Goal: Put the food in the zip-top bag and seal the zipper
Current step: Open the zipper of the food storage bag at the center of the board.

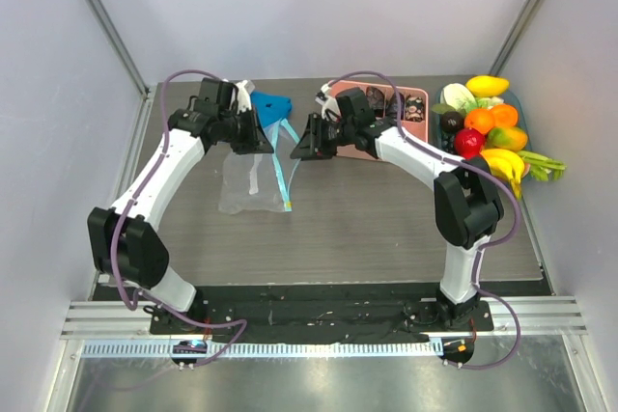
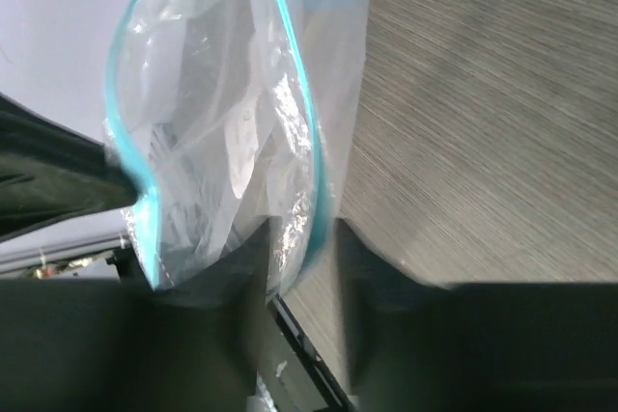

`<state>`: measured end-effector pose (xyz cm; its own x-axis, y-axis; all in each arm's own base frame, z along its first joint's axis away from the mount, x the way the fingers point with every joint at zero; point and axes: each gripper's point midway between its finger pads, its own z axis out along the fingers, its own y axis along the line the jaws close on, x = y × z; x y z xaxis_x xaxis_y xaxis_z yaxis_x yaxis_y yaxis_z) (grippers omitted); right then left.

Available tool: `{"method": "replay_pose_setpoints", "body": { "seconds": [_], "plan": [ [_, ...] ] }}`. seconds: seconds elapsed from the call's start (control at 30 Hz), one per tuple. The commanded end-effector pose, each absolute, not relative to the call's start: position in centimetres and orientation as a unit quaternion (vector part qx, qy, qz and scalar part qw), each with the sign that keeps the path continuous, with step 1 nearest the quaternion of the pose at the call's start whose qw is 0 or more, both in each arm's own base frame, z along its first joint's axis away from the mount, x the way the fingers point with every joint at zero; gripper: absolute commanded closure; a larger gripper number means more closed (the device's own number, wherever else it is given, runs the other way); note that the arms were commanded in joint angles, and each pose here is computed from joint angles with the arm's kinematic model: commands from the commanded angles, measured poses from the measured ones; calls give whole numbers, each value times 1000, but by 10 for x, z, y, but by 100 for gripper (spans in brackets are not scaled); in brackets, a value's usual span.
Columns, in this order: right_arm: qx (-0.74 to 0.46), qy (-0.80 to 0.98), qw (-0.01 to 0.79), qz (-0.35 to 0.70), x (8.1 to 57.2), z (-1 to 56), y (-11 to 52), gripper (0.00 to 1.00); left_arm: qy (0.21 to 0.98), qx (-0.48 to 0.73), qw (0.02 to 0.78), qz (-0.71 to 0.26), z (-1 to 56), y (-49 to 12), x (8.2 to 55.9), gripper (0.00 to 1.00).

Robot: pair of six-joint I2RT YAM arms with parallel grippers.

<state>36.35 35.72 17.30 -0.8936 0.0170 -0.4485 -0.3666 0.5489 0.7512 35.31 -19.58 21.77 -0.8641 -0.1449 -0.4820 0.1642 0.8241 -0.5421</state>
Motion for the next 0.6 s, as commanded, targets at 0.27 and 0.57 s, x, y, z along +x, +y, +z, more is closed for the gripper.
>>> {"method": "replay_pose_setpoints", "body": {
  "seconds": [0.27, 0.57],
  "plan": [
    [-130, 780, 283, 543, 338, 255, 359, 99, 912, 15, 317, -259, 246, -168, 348, 57],
    [-112, 800, 278, 520, 332, 249, 360, 99, 904, 73, 385, -168, 280, -177, 349, 23]
  ]
}}
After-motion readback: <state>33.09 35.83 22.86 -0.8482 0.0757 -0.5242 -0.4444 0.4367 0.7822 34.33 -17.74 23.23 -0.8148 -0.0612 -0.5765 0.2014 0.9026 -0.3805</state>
